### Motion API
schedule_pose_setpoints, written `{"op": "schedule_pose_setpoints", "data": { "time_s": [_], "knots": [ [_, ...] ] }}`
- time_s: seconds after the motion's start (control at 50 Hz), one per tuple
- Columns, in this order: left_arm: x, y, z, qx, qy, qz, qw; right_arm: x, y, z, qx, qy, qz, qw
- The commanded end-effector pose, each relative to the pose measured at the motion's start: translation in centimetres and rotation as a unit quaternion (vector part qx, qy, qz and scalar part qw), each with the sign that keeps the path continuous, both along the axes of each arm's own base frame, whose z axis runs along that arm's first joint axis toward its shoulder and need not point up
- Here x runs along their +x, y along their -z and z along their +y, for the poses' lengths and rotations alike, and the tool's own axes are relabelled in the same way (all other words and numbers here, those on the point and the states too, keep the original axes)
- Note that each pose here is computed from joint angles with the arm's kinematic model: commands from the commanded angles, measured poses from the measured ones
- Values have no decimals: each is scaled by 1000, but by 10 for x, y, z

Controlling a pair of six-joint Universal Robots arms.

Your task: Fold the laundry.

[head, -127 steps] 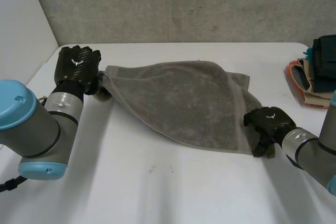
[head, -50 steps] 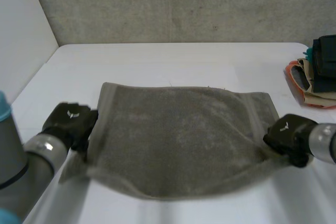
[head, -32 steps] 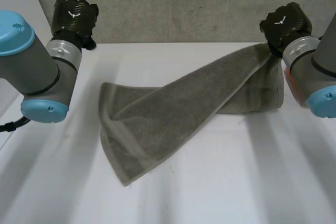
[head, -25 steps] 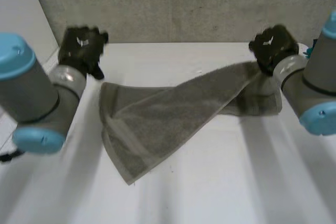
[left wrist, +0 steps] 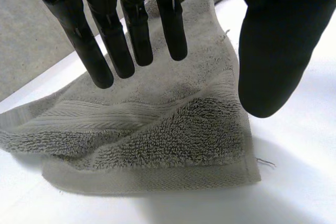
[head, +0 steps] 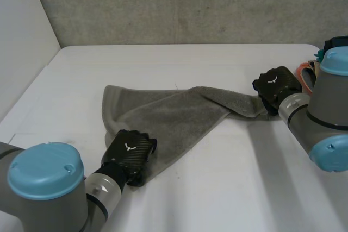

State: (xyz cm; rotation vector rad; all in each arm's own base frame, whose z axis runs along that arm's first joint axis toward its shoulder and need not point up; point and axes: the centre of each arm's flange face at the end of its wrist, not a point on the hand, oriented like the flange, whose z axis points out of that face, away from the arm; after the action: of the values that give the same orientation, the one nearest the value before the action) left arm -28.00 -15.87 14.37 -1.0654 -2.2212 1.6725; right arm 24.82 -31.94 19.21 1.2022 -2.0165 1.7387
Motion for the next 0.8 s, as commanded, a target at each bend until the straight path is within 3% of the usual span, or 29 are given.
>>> {"op": "schedule_pose_setpoints", "data": {
  "time_s": [0.02, 0.38, 0.54, 0.62, 0.72, 0.8],
  "knots": [
    [-7, 18, -11, -1, -2, -5, 1000, -2, 14, 8, 9, -2, 3, 1000],
    [-13, 31, -25, -4, -15, -10, 1000, -5, 24, 14, 24, -1, 8, 1000],
    [-8, -20, -36, -85, -61, 21, 994, -9, 14, 19, 18, 1, 12, 1000],
    [5, -49, -40, -119, -79, 25, 989, -21, -4, 26, 22, 8, 27, 999],
    [43, -96, -36, -152, -114, -11, 982, -46, -33, 45, 55, 13, 95, 994],
    [59, -108, -27, -128, -104, -47, 985, -56, -51, 67, 72, -7, 154, 985]
  ]
}}
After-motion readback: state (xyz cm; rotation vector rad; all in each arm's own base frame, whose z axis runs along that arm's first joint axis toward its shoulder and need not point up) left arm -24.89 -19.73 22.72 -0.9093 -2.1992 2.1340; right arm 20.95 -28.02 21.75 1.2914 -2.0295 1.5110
